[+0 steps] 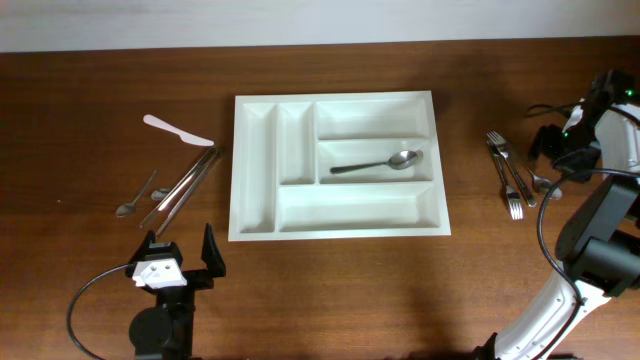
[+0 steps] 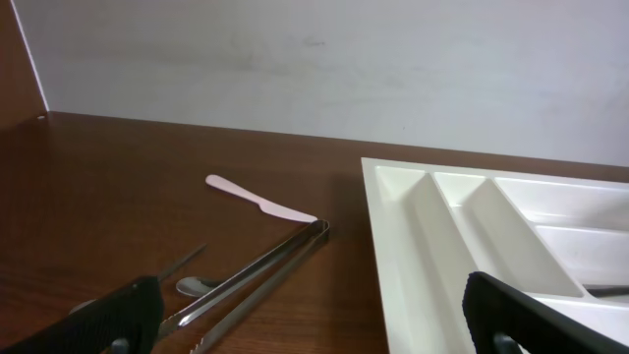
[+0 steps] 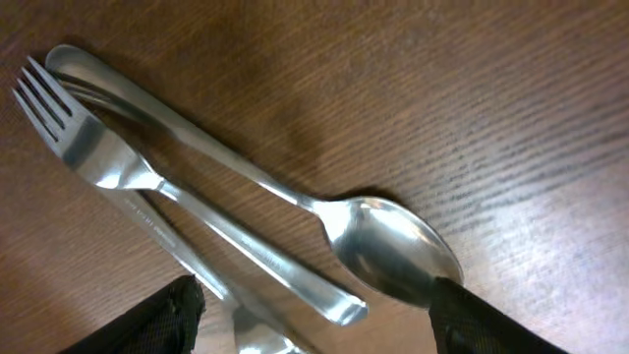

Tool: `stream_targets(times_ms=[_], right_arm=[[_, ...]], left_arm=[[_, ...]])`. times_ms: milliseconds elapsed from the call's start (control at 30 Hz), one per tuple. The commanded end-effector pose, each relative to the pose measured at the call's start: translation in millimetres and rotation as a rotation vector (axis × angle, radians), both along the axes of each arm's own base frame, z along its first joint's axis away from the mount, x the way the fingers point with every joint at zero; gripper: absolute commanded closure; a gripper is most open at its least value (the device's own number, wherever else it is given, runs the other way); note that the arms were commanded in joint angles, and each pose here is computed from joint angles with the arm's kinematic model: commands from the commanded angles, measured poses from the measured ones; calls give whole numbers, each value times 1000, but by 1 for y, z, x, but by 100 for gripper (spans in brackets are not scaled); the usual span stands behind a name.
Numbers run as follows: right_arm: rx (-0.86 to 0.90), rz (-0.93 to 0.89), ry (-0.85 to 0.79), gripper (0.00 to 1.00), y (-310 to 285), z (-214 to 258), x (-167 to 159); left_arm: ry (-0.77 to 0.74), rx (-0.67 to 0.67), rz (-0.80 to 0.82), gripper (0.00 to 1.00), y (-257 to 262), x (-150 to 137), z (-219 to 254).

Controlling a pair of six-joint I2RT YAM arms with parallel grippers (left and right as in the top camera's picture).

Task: Pack container
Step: 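Return the right gripper to the cutlery on the right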

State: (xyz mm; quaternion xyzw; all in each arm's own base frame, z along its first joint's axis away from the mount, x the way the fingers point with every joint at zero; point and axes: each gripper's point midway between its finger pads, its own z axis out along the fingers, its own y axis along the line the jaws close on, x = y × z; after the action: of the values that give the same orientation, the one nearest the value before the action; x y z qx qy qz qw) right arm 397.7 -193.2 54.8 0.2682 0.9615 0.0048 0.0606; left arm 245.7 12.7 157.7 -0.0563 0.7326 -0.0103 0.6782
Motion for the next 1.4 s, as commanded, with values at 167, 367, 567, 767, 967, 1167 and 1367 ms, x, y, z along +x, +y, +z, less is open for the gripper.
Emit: stream_targets(times_ms=[167, 367, 567, 767, 967, 1167, 1367], right_arm=[[-29, 48, -13, 25, -3, -11, 4], [-1, 110, -12, 25, 5, -32, -1], [0, 142, -15, 25, 7, -36, -2], [-9, 170, -31, 24, 5, -36, 2], [51, 304, -35, 24, 18, -43, 1], [80, 316, 7, 24, 20, -67, -4], [51, 290, -31, 1, 13, -74, 8]], left_arm=[[0, -6, -6, 1, -1, 0, -1], [-1, -6, -6, 1, -1, 0, -1], [-1, -6, -6, 1, -1, 0, -1], [-1, -6, -6, 1, -1, 0, -1], [-1, -6, -6, 1, -1, 0, -1], [-1, -6, -6, 1, -1, 0, -1], [-1, -6, -6, 1, -1, 0, -1]])
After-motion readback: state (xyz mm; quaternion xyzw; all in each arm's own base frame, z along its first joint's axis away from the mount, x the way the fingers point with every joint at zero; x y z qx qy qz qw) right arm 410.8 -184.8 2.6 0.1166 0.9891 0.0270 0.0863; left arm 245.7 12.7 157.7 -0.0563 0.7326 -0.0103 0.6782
